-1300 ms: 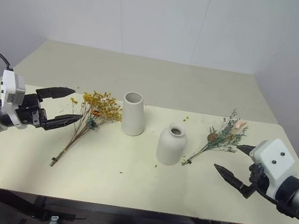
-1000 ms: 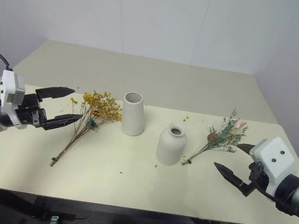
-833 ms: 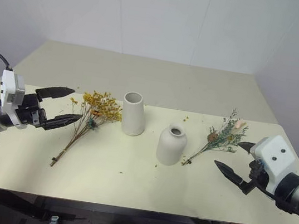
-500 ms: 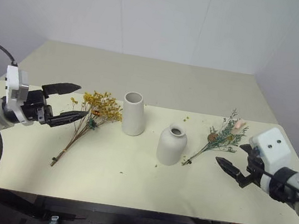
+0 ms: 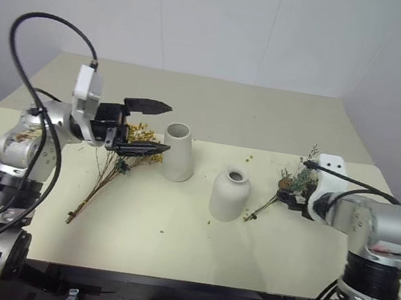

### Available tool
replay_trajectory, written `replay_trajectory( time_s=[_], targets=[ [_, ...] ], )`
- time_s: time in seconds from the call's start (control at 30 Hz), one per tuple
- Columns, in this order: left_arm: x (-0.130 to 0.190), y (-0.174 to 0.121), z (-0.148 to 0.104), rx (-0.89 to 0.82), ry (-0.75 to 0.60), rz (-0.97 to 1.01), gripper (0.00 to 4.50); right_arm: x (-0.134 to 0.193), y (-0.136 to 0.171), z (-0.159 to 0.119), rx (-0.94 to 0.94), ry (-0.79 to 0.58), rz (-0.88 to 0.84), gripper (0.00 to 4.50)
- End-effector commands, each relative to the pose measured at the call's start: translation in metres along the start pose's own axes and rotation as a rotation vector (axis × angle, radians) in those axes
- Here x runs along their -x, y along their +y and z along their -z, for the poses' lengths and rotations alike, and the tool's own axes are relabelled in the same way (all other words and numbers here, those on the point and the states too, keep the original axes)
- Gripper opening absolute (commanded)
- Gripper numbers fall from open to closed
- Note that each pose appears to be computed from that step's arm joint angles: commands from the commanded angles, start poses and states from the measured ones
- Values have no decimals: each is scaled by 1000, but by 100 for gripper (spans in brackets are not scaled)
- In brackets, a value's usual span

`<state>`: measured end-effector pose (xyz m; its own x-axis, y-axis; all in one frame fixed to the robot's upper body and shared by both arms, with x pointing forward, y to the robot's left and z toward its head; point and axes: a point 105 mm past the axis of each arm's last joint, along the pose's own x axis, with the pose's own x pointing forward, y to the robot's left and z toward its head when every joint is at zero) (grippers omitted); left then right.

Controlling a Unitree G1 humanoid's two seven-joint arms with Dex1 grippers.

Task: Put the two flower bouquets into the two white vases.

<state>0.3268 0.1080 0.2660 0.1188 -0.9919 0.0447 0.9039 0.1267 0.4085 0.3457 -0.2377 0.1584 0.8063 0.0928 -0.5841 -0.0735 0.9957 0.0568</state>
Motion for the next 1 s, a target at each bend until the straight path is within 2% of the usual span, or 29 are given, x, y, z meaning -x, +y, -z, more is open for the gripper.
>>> replay_trajectory(
  time_s=[0.03,0.23,0.63,0.73,1.0],
  targets=[
    [-14,-5,-7,-63,20,125,449,0,-2,-9,-24,-23,53,450],
    [-28,-6,2,-153,159,232,449,-13,7,-9,-57,-9,52,450],
    [-34,-11,2,-215,197,279,449,-44,11,4,-14,90,101,450],
    [-34,-12,5,-223,215,286,450,-48,12,9,27,122,95,389],
    [-31,-13,9,-232,240,275,450,-43,6,9,22,148,104,123]
  ],
)
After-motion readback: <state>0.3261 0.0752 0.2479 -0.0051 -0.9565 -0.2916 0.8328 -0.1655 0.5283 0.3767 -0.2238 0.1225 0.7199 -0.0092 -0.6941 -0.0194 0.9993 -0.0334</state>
